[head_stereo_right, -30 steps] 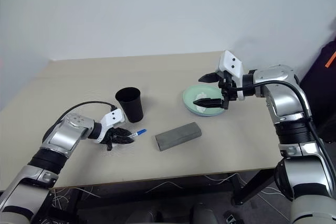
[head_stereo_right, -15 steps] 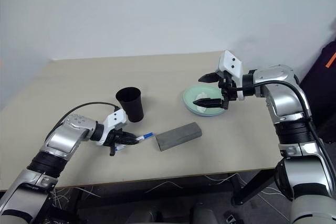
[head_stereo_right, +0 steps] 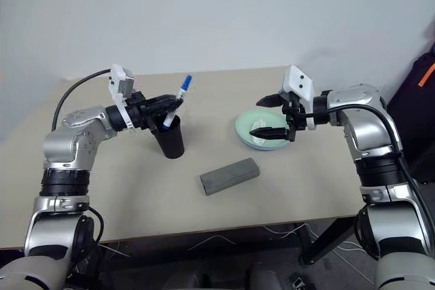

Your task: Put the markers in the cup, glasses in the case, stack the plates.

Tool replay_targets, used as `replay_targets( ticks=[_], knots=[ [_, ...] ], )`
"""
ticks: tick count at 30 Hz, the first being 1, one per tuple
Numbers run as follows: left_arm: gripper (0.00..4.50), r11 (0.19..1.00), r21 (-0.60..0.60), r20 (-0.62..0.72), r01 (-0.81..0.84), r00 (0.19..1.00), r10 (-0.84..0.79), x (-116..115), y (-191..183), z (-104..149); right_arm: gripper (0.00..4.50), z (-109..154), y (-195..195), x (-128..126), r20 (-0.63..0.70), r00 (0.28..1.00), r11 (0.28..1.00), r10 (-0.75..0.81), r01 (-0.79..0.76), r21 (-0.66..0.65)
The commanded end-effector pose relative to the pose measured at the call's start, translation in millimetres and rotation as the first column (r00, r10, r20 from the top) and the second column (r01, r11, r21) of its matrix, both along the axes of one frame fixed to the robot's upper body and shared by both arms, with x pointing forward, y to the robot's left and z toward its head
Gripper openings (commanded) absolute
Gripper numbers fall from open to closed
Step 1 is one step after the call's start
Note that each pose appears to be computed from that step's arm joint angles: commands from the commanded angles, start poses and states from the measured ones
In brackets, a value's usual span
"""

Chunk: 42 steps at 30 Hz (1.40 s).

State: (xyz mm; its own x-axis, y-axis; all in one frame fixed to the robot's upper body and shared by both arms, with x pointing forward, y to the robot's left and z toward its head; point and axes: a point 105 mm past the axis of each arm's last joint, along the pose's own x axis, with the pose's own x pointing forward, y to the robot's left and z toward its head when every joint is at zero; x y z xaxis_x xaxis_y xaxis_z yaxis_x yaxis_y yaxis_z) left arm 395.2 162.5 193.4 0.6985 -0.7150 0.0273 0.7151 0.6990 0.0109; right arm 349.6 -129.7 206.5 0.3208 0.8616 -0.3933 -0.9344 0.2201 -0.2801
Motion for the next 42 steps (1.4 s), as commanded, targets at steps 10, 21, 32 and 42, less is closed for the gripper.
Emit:
replay_targets(
  ticks=[10, 21, 32, 42],
  knots=[
    [0.09, 0.973, -0.034, 0.117, -0.229, 0.966, 0.231, 28.4, 15.9, -21.4, 4.5, 22.0, 3.3, -0.8, 0.067, 0.998, 1.0, 0.017, -0.018, 0.02],
    [0.44, 0.98, -0.022, 0.055, -0.196, 0.979, 0.197, 25.9, 12.3, -37.9, 4.5, 21.8, 3.1, 0.0, 0.067, 0.998, 1.0, 0.01, -0.012, 0.024],
    [4.11, 0.987, -0.024, 0.047, -0.16, 0.986, 0.161, 20.2, 14.2, -31.3, 4.5, 19.1, 2.2, 1.9, 0.062, 0.998, 1.0, 0.0, -0.002, 0.026],
    [4.44, 0.986, 0.059, 0.154, -0.155, 0.977, 0.145, -4.1, 41.7, 9.2, 4.5, 14.8, 2.4, 4.7, 0.055, 0.998, 0.999, -0.009, 0.007, 0.032]
  ],
)
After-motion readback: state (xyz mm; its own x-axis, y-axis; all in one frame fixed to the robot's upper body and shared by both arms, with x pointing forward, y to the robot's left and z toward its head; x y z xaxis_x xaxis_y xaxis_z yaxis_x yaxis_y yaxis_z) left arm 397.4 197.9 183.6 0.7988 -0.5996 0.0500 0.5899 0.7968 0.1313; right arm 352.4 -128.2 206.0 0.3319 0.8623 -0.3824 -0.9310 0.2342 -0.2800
